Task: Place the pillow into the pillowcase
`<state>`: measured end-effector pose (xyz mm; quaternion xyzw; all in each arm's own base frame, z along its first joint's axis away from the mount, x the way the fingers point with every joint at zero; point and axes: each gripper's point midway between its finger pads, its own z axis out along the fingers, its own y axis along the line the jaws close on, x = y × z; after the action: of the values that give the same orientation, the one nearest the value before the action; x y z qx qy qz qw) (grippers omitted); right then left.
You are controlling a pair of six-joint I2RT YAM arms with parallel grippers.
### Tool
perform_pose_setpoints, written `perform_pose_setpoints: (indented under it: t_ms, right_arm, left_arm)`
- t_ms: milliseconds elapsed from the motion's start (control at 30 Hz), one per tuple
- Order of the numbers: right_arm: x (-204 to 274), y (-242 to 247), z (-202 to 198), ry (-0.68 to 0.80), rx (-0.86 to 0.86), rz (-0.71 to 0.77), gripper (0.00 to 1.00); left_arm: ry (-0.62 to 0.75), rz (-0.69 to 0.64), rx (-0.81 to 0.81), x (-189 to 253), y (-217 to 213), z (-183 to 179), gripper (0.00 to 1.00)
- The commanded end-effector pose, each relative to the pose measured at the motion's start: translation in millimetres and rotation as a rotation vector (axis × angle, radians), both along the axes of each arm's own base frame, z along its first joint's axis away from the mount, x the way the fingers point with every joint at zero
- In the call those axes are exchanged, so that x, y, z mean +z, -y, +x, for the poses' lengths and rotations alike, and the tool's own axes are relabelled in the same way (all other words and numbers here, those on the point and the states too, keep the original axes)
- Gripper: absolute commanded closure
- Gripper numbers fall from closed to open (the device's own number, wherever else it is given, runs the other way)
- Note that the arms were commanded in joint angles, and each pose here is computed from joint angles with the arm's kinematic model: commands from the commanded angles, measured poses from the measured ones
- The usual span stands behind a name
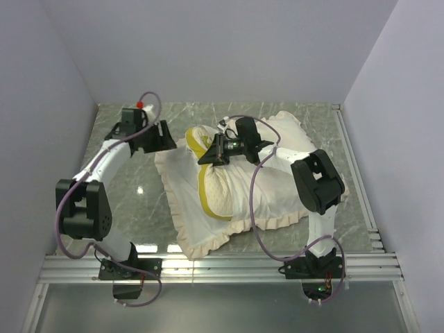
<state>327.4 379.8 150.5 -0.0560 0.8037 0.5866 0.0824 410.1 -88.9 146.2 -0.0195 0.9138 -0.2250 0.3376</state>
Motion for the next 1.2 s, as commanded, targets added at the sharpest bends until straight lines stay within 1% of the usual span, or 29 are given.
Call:
perform_pose_setpoints:
  t_ms: [0,67,100,167,300,333,367,400,467,500,533,567,600,633,667,700,733,800,833,867,900,933,967,1000,1033,1067,1100,1133,1167]
  right_arm:
    - [73,-7,-9,0.089,0.064,0.177,1.0]
    - [76,-5,-10,0.093,0.058,0.183,1.0]
    - [74,-4,-10,0.088,0.055,0.18,1.0]
    - [78,0,-10,0.085,0.046,0.195,1.0]
    - [78,2,-12,0.057,0.049,0.217,1.0]
    - [80,2,-11,0.035,0.047,0.225,1.0]
    - [84,2,-12,0.042,0.054,0.243,1.0]
    - [87,2,-12,0.039,0.056,0.256,1.0]
    - [93,1,-14,0.026,0.063,0.285,1.0]
    - [95,2,-15,0.023,0.065,0.292,1.0]
    - [97,2,-16,0.013,0.07,0.299,1.0]
    - [99,3,-17,0.017,0.071,0.305,1.0]
    - [100,4,-19,0.017,0.074,0.31,1.0]
    - [100,5,-20,0.014,0.075,0.311,1.0]
    - [99,6,-21,0.009,0.075,0.307,1.0]
    - [98,7,-22,0.007,0.074,0.303,1.0]
    - [95,10,-21,0.004,0.07,0.297,1.0]
    - [88,13,-20,-0.005,0.059,0.276,1.0]
    - [85,15,-20,0.034,0.06,0.262,1.0]
    - [73,21,-17,-0.006,0.038,0.216,1.0]
    - [65,25,-13,0.001,0.006,0.184,1.0]
    - [60,29,-12,0.061,0.005,0.154,1.0]
    - [44,35,-11,0.015,-0.017,0.095,1.0]
    - [40,37,-9,0.027,-0.026,0.066,1.0]
    - [28,40,-2,0.089,-0.05,0.012,1.0]
    - [12,45,-5,0.05,-0.057,-0.057,1.0]
    - [7,44,2,0.076,-0.057,-0.096,1.0]
    - [-6,47,8,0.152,-0.05,-0.16,1.0]
    - [-19,50,2,0.121,-0.02,-0.219,1.0]
  left_arm:
    - [-0.01,0.004,0.046,-21,37,-4,0.31]
    - [-0.045,-0.003,0.039,-42,58,-12,0.29]
    - [-0.025,-0.029,0.046,-43,67,-7,0.28]
    - [-0.055,-0.069,0.043,-58,82,-11,0.26]
    - [0.023,-0.144,0.044,-60,105,0,0.21]
    - [0.062,-0.158,0.041,-59,113,5,0.18]
    - [0.069,-0.159,0.045,-62,115,4,0.17]
    - [0.078,-0.139,0.073,-66,114,8,0.16]
    - [0.056,-0.099,0.098,-78,117,14,0.15]
    - [0.044,-0.049,0.142,-85,110,18,0.16]
    - [0.032,-0.027,0.155,-90,111,24,0.17]
    - [-0.005,0.014,0.169,-100,106,20,0.18]
    - [-0.015,0.027,0.173,-104,105,21,0.19]
    - [-0.033,0.078,0.209,-113,96,24,0.21]
    - [-0.076,0.136,0.218,-124,87,17,0.23]
    - [-0.092,0.169,0.229,-130,82,17,0.25]
    - [-0.108,0.206,0.25,-137,73,20,0.3]
    - [-0.139,0.236,0.266,-142,60,17,0.35]
    - [-0.134,0.241,0.291,-139,47,20,0.4]
    - [-0.122,0.269,0.301,-137,37,22,0.43]
    - [-0.112,0.281,0.306,-133,29,23,0.45]
    - [-0.096,0.29,0.329,-125,13,26,0.49]
    - [-0.083,0.314,0.318,-121,4,27,0.52]
    - [-0.074,0.319,0.32,-116,-3,28,0.55]
    - [-0.066,0.321,0.335,-105,-16,30,0.63]
    - [-0.058,0.333,0.319,-100,-22,31,0.68]
    - [-0.053,0.318,0.299,-94,-23,32,0.74]
    - [-0.027,0.309,0.297,-79,-28,35,0.86]
    - [-0.021,0.318,0.255,-74,-29,33,0.92]
